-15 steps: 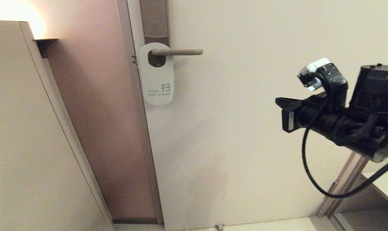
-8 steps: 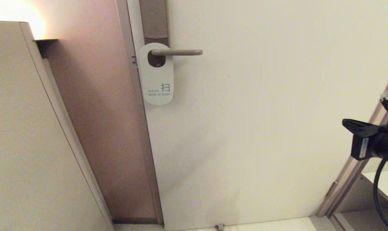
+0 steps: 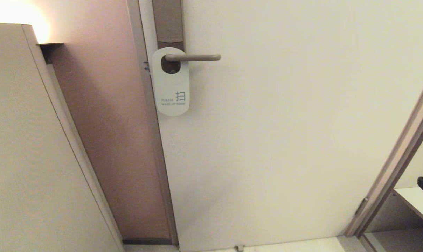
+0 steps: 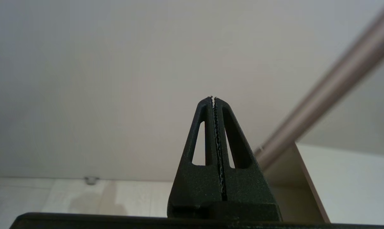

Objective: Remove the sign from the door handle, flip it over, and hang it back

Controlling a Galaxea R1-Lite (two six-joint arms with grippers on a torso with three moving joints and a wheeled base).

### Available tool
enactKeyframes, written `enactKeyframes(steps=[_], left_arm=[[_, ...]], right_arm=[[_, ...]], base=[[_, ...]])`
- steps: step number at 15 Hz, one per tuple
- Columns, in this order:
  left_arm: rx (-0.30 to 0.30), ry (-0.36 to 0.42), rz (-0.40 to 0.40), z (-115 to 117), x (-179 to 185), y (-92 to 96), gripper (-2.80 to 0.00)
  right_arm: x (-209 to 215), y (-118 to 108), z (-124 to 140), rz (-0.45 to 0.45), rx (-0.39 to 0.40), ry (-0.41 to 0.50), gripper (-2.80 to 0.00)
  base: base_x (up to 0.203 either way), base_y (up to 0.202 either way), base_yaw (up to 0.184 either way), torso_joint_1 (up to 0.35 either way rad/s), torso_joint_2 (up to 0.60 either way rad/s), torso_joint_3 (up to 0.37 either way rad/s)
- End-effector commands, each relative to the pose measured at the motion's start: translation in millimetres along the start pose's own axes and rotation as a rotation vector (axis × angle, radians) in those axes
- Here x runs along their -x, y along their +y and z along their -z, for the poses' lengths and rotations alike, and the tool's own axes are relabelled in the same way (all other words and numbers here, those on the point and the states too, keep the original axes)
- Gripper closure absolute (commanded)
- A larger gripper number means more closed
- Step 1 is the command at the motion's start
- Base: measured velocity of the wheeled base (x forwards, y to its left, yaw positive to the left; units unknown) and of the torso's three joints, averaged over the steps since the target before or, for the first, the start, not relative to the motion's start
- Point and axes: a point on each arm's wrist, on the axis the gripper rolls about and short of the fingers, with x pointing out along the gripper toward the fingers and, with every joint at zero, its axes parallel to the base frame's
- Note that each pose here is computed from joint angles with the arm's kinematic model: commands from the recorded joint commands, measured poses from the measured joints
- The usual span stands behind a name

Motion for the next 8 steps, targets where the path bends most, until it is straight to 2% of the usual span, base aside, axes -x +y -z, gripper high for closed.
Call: enactKeyframes(steps=[1,4,8], left_arm=[[0.000,0.002,0.000,0,0,0.0,0.00],[0.000,0.002,0.000,0,0,0.0,0.00],[0.000,0.002,0.000,0,0,0.0,0.00]], right_arm=[[17,-4,16,0.037,-0.014,-0.027,0.00],[35,0,46,0.008,-0.020,-0.029,0.00],[53,3,62,-0.051,-0.024,-0.036,0.00]], base=[[0.000,0.000,0.000,0.000,0.00,0.000],[0.000,0.000,0.000,0.000,0.00,0.000],[0.000,0.000,0.000,0.000,0.00,0.000]])
